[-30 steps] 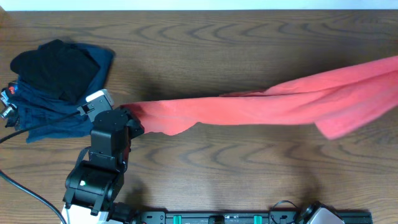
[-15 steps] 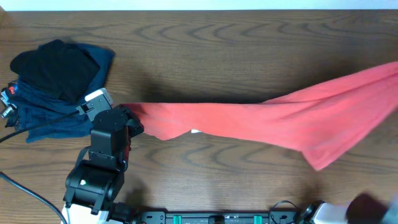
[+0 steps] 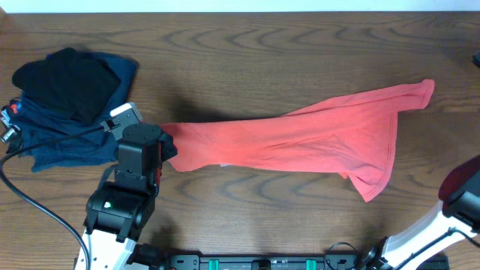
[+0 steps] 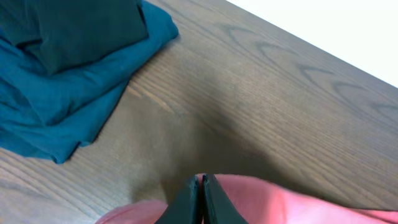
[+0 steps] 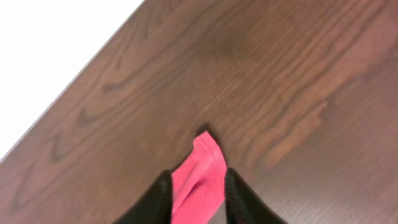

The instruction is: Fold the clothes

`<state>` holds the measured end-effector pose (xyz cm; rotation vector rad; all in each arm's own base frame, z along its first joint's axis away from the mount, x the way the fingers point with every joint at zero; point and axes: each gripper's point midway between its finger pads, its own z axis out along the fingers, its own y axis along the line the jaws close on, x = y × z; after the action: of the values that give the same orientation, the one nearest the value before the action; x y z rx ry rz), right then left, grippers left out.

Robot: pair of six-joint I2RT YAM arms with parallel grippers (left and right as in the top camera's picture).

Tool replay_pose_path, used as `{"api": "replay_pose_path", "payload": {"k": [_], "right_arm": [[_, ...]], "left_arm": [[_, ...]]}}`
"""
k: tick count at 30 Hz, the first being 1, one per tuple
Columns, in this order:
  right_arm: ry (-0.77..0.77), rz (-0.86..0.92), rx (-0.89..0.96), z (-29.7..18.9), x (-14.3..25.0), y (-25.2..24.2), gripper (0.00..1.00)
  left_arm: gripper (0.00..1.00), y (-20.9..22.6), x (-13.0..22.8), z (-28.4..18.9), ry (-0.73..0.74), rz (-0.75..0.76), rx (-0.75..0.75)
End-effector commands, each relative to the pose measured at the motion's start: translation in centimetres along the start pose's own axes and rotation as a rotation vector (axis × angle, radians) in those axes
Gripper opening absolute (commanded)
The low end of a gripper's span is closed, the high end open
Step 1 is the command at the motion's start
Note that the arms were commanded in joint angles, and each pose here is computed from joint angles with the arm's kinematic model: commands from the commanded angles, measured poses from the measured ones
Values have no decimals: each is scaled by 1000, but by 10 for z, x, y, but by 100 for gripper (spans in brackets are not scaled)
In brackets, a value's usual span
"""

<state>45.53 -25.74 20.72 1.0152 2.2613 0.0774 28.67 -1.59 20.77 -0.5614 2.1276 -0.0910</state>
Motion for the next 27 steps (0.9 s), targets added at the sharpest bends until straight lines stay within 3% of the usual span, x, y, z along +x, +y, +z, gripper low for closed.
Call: {"api": "replay_pose_path", "payload": {"k": [1, 6, 11, 15, 21, 27], "right_arm": [[-32, -47, -46, -60, -4, 14, 33], [348, -126, 60, -97, 97, -3, 33], [606, -155, 131, -110, 163, -15, 35], [650, -159, 118, -112, 194, -17, 36], [660, -99, 120, -122, 253, -31, 38], [683, -109, 86, -125, 310, -35, 52]], "left_arm": [[11, 0, -14, -5, -44, -5, -10], [14, 0, -14, -5, -43, -4, -10], [14, 3, -10, -5, -27, 3, -21], [17, 11, 2, -5, 20, 25, -52], [43, 23, 36, -1, 172, 73, -95], [63, 26, 52, 22, 254, 106, -153]]}}
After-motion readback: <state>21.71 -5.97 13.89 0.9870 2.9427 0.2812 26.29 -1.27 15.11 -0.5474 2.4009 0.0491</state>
